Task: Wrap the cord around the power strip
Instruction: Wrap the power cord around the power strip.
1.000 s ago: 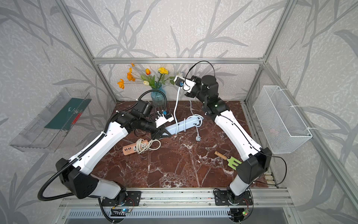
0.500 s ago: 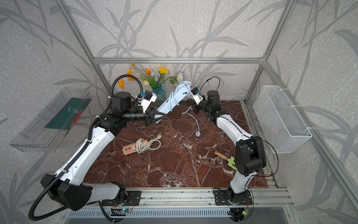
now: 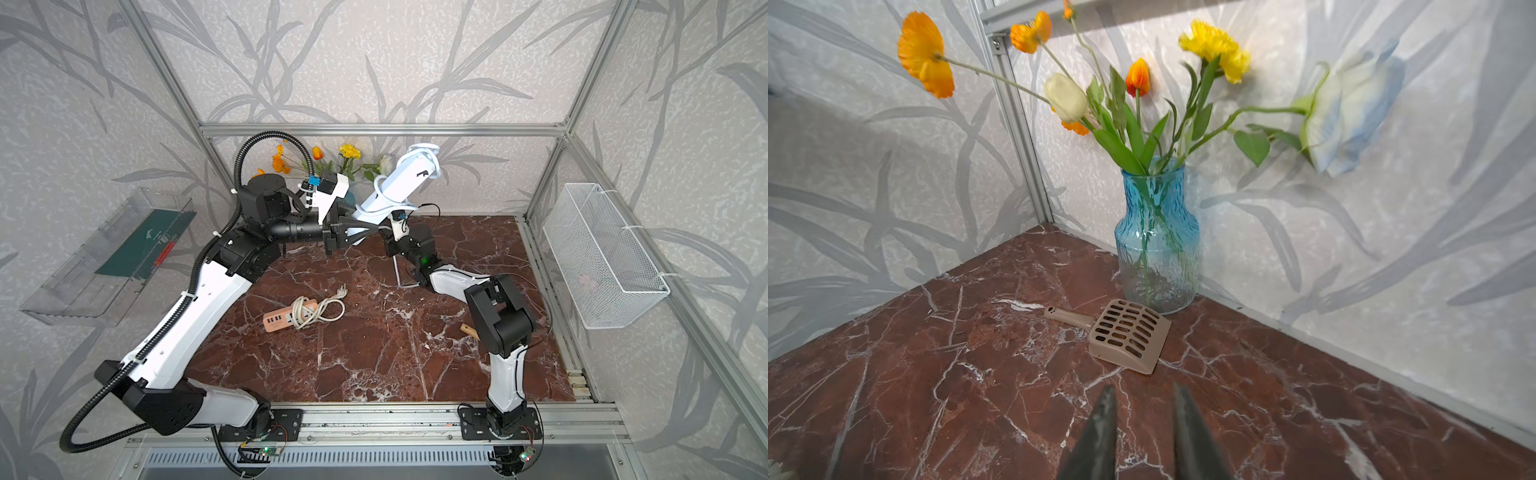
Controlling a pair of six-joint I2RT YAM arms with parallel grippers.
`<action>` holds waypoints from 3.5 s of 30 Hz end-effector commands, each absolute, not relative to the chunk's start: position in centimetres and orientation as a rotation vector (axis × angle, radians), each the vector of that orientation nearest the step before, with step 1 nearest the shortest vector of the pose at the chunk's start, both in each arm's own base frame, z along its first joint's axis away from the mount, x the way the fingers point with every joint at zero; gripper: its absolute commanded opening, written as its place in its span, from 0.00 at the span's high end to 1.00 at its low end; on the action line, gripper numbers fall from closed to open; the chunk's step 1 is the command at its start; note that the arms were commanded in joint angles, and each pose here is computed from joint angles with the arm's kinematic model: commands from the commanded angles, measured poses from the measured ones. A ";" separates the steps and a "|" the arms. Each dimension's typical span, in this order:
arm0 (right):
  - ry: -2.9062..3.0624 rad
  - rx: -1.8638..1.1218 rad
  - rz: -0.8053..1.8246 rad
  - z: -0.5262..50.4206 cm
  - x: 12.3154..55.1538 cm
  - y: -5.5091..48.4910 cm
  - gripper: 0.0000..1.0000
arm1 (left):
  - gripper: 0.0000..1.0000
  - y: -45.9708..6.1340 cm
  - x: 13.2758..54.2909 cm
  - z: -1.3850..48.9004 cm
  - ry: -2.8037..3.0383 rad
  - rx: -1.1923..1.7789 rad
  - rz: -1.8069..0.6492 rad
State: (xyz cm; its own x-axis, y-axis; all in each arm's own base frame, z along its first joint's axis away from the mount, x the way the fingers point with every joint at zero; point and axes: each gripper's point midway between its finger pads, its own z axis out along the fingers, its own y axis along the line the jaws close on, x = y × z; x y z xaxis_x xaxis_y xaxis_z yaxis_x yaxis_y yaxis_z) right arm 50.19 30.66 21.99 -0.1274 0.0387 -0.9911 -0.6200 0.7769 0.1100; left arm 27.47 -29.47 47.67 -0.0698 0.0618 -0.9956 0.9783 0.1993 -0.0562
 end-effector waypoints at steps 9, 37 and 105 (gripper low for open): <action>1.722 -0.305 0.362 18.0 49.5 26.4 1.00 | 1.00 -25.9 30.6 50.4 1.438 0.940 -0.788; 1.264 -0.813 -0.050 49.8 48.2 20.2 1.00 | 1.00 -27.1 21.4 29.3 1.864 1.504 -1.018; 1.310 -0.780 0.149 45.7 50.3 19.7 1.00 | 1.00 -28.7 19.7 29.2 1.770 1.565 -1.068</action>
State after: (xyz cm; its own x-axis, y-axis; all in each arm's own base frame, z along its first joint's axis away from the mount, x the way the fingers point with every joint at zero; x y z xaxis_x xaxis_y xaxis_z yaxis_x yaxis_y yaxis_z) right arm 47.90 21.67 45.70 0.3197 -0.4063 -0.8560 -0.4625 0.7215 -0.5153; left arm 23.68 -28.81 27.40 -0.2410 0.5817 -0.7769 0.9697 0.1774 -0.1680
